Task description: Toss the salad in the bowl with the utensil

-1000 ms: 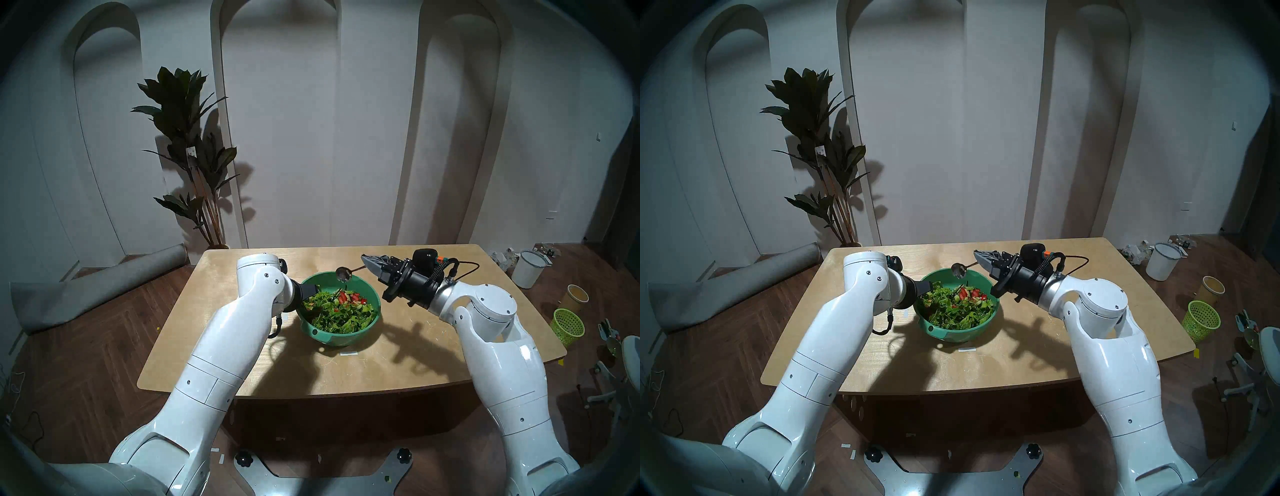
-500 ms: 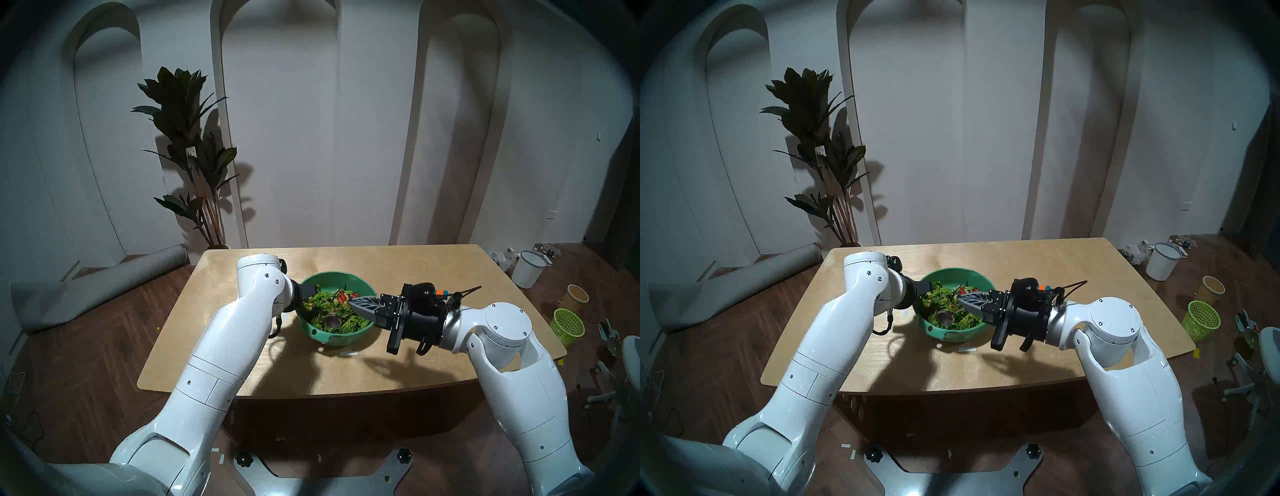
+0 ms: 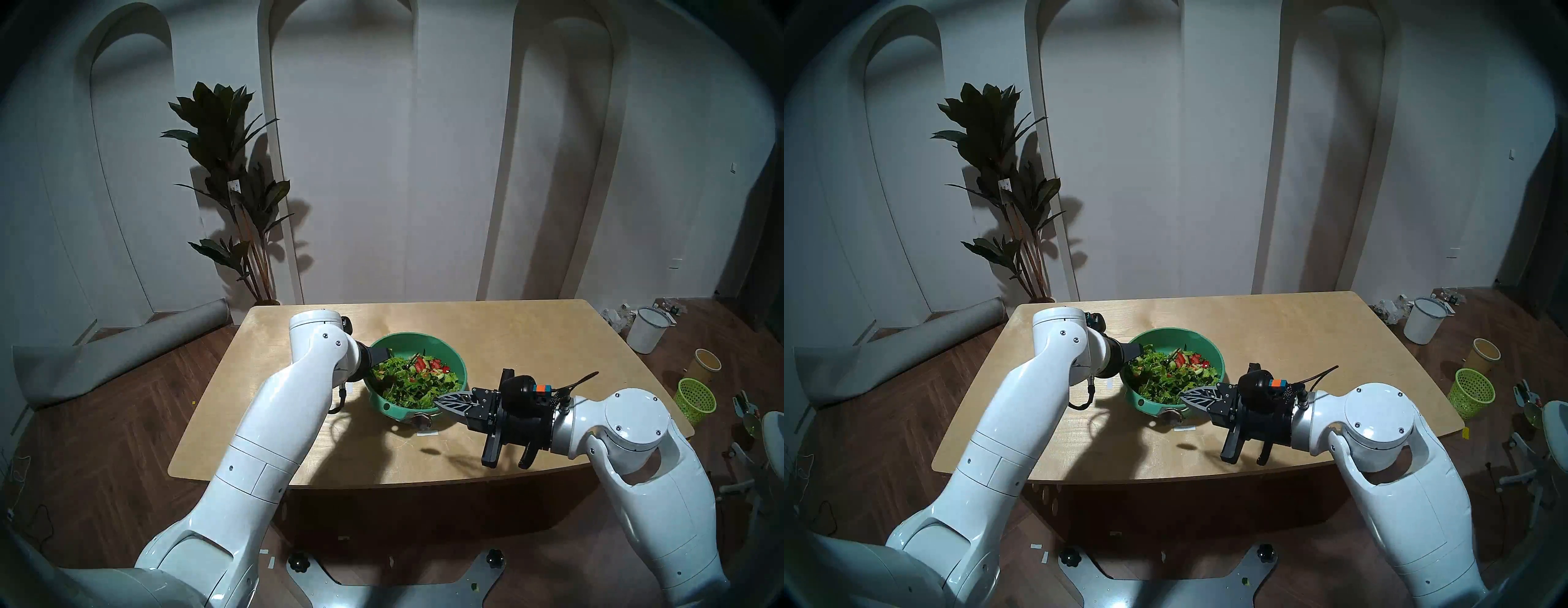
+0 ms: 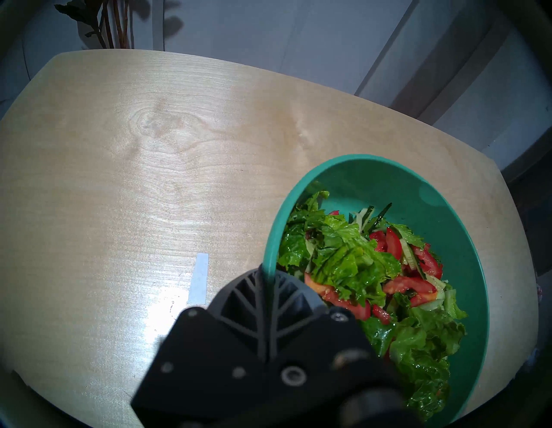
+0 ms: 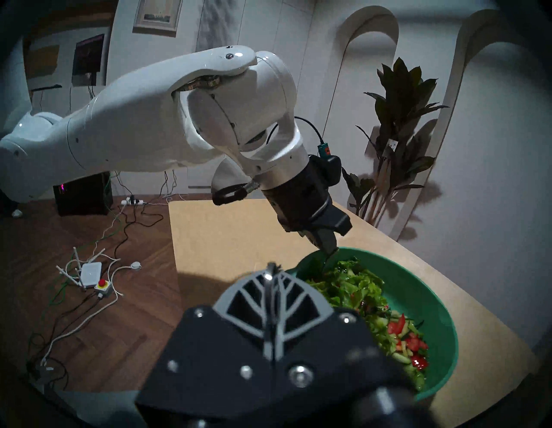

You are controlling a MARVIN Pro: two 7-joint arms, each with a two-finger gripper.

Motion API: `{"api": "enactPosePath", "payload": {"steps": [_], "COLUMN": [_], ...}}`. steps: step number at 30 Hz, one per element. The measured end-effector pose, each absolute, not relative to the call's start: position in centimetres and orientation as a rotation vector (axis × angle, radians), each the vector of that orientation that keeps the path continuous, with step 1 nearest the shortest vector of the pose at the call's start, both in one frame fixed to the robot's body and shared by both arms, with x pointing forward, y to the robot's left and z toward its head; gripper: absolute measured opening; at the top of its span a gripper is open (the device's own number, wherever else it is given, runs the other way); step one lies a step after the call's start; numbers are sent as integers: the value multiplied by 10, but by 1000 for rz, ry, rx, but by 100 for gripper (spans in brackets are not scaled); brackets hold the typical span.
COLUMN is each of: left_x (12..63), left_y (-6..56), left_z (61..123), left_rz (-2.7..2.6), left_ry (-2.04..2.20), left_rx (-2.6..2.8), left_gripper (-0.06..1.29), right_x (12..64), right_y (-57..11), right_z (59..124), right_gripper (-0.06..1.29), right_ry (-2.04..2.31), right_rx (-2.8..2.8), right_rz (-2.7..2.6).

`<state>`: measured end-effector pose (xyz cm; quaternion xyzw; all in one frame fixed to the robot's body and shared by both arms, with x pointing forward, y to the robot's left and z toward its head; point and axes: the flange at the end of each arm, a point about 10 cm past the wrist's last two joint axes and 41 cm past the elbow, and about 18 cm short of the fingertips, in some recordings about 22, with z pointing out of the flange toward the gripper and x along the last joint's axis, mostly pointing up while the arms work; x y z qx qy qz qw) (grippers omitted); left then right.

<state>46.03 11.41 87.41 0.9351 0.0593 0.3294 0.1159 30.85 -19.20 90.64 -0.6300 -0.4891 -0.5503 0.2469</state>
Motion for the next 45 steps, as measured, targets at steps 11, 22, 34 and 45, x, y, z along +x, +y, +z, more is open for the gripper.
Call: {"api": "enactPosePath", "payload": {"steps": [11,22,34,45], "left_x": [460,460,460,460], "left_y": [113,113,113,113], "left_z": [874,874,874,874], "left_rz": [957,957,960,961], "left_ry": [173,170,167,166], "left_rx": [2731,2733,2736,2736], "left_gripper": [-3,-3,-3,-3], "right_x": [314,315,318,321], "right_y": [-182,-177,-179,-170], "right_z": [915,930,919,864], "right_gripper": [-3,-3,-3,-3], "right_ry": [-1609,-1870,-1990,-2125], "right_rx": [-1622,-1450,-1359,-1280], "right_rz": [-1518,-1556,-1617,-1587]}}
